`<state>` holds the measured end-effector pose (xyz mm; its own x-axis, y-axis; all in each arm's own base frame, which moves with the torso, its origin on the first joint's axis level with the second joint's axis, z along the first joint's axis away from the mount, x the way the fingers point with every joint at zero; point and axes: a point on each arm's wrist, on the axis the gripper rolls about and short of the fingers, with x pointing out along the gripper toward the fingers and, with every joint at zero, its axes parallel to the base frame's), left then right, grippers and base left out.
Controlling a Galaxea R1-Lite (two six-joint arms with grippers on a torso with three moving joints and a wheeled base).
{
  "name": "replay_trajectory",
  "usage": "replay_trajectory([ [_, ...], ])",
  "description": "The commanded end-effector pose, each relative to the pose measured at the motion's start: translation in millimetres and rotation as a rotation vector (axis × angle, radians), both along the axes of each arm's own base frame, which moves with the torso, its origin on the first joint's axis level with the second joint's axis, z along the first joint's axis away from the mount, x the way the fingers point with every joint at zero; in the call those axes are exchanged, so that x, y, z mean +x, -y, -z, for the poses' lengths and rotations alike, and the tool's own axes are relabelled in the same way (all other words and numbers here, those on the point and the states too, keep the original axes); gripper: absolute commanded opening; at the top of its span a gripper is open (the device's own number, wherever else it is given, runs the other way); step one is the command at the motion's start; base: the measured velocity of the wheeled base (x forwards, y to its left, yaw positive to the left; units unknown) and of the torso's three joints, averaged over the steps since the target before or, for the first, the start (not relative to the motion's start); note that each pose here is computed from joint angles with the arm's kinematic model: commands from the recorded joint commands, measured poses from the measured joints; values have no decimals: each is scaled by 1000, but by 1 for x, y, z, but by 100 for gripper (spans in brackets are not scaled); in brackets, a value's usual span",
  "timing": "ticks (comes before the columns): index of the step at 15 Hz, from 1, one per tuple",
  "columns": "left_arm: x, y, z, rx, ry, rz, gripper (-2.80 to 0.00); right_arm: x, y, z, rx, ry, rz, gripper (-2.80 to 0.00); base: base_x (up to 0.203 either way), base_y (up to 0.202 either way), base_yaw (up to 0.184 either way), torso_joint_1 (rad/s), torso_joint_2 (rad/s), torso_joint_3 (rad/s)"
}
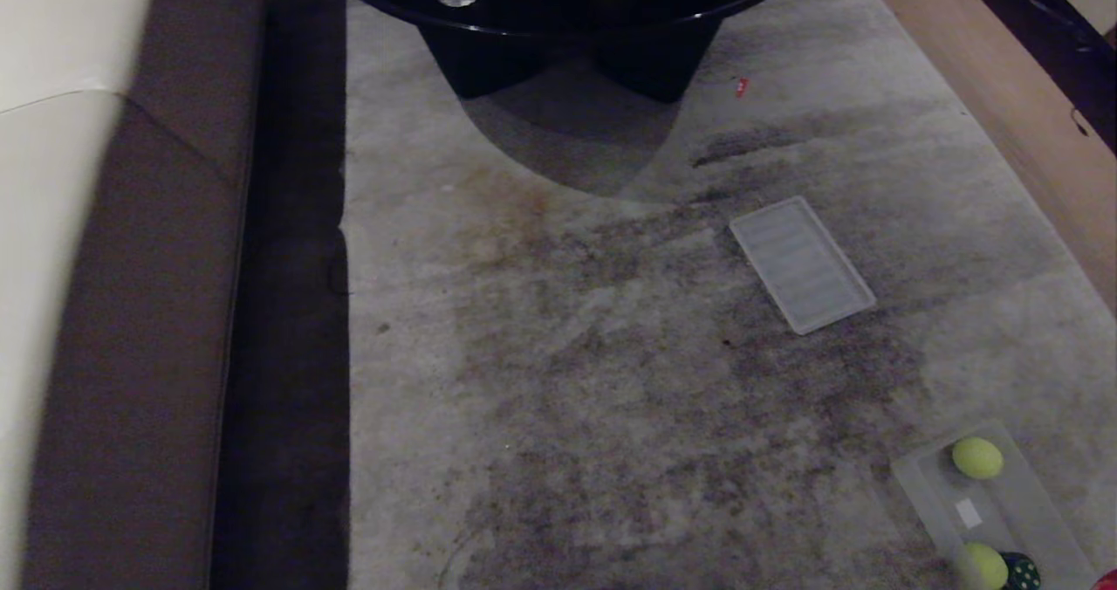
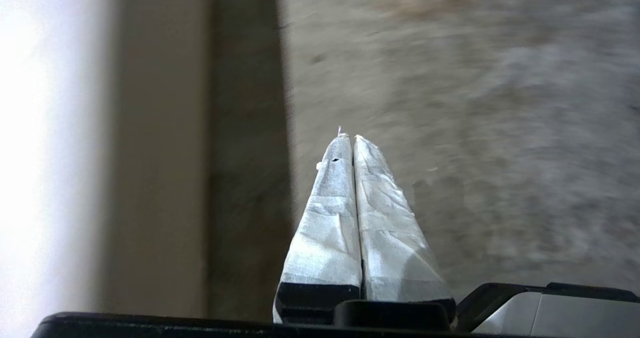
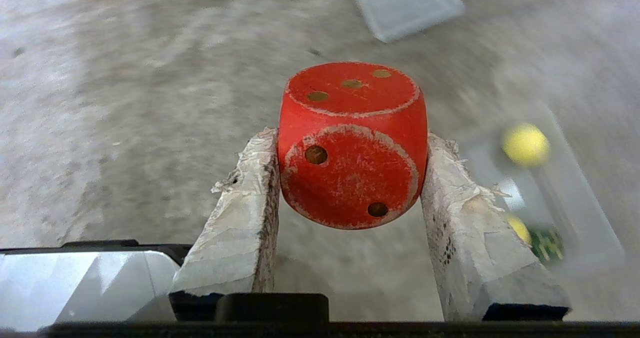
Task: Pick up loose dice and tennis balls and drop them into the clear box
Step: Put the toys in the box
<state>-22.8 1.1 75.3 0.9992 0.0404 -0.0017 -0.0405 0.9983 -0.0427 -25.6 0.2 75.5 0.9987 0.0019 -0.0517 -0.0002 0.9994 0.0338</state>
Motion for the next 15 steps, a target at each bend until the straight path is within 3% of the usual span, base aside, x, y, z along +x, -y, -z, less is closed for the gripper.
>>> replay_trajectory([
  [1,0,0,0,0,-3,-1,-280,0,0,0,0,-2,0,-280,-1,10,-162,2,0,4],
  [15,0,0,0,-3,-3,-1,-280,0,0,0,0,-2,2,-280,1,10,-161,3,3,3],
])
